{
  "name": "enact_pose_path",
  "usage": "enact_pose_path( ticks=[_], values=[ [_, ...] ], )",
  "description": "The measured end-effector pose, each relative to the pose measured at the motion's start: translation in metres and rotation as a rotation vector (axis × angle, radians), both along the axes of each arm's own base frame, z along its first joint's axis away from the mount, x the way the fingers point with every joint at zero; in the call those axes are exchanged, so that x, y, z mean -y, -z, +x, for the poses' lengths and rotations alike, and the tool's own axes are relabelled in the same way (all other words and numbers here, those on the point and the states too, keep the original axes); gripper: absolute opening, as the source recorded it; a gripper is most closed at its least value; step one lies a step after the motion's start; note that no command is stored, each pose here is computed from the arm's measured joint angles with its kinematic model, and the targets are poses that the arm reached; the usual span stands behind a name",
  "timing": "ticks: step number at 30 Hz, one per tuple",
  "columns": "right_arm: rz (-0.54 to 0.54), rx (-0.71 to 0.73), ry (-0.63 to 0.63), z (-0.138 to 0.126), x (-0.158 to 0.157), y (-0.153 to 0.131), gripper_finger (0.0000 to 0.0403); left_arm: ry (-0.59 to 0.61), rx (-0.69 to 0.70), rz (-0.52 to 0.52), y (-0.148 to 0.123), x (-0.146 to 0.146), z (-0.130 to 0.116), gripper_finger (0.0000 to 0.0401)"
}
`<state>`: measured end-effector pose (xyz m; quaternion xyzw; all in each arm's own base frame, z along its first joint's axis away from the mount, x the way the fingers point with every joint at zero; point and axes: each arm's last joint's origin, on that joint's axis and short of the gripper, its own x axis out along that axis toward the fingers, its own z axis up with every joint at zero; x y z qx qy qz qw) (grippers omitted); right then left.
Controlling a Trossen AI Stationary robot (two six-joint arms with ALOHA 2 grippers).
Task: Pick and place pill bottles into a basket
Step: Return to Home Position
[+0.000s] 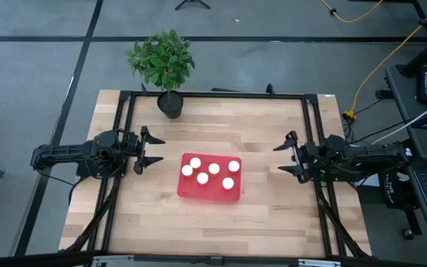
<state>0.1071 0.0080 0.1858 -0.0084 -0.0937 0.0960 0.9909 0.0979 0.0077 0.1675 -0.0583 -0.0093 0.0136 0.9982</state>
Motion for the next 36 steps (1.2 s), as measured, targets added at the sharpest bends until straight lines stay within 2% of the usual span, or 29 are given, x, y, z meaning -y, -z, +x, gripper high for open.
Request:
enact_pose_path(
  ticks=[5,9,18,24,36],
  values=[
    [-0.016,0.006,-0.008,-0.003,0.0,0.0,0.0319,0.0,0.0,0.0,0.0,0.0,0.0,0.031],
    [0.021,-0.075,0.009,-0.006,0.001,0.008,0.0319,0.0,0.0,0.0,0.0,0.0,0.0,0.0309],
    [0.037,-0.157,0.09,-0.01,0.003,0.017,0.0319,0.0,-0.001,0.0,0.0,0.0,0.0,0.031],
    [0.022,-0.159,0.15,-0.01,0.005,0.018,0.0319,0.002,0.0,0.0,0.0,0.0,0.0,0.0309],
    [0.036,-0.166,0.148,-0.01,0.005,0.018,0.0319,0.0,0.0,0.0,0.0,0.0,0.0,0.031]
  ],
)
